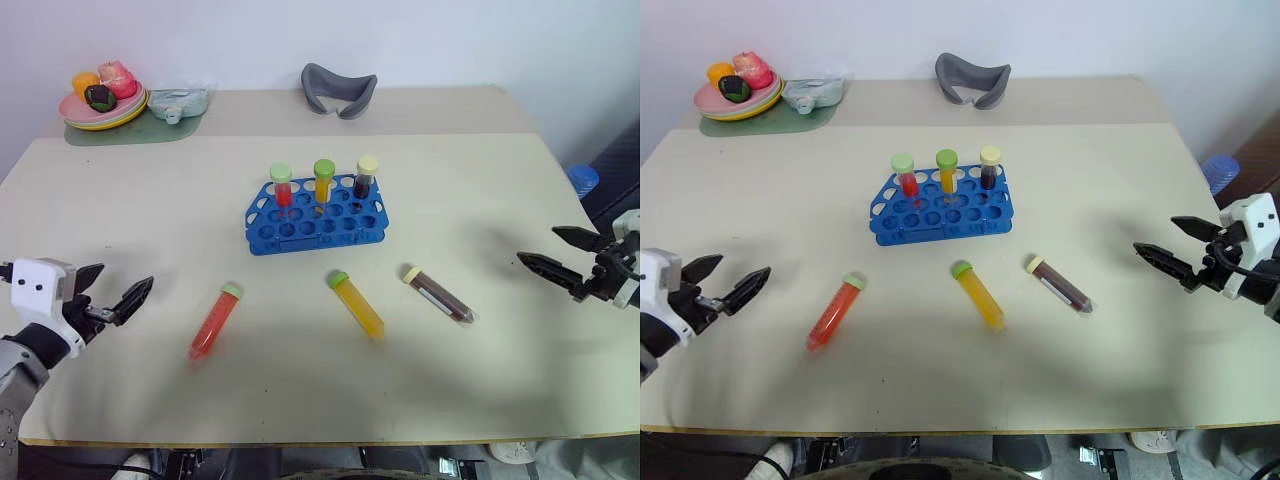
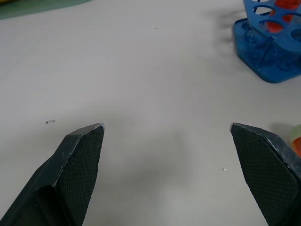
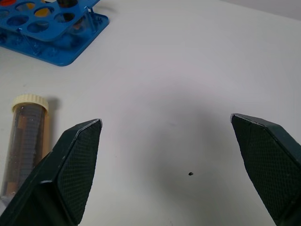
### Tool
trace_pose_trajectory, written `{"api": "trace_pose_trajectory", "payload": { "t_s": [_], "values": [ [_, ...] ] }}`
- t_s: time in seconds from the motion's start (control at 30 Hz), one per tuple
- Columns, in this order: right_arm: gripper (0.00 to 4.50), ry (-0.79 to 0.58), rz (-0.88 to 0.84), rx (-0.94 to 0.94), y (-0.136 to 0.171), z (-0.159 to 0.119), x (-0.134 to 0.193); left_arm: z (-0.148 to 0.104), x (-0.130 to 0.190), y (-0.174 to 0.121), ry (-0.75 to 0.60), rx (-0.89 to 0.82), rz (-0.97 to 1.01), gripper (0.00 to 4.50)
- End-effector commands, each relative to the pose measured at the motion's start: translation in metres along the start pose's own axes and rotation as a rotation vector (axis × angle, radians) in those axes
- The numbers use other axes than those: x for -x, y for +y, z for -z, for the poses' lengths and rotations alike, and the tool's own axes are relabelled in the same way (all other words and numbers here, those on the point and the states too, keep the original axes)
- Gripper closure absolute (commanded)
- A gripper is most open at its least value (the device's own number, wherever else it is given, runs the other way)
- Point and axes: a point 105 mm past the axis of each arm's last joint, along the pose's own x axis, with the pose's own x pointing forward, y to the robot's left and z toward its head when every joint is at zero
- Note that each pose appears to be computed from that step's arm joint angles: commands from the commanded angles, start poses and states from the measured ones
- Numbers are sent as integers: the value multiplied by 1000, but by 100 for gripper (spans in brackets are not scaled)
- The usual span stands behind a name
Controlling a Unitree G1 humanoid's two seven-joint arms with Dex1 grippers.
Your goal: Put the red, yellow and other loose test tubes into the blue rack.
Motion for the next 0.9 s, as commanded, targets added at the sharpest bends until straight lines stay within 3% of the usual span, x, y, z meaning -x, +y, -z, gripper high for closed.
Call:
{"api": "trace_pose_trajectory", "payload": {
  "t_s": [0.03, 0.5, 0.6, 0.77, 0.9],
  "values": [
    [0, -19, -7, 43, 2, -12, -3, -10, 0, -3, -42, -30, 2, 12],
    [0, 25, 3, 99, 6, -28, -14, -25, -14, -19, -104, -34, 74, 12],
    [0, 139, -13, 109, 15, -26, -15, -34, -27, -36, -129, -38, 158, 12],
    [0, 267, -132, 130, 55, -40, -5, -56, -52, -88, -166, -77, 440, 12],
    [0, 383, -224, 137, 89, -39, 2, -56, -54, -130, -138, -174, 700, 12]
  ]
}}
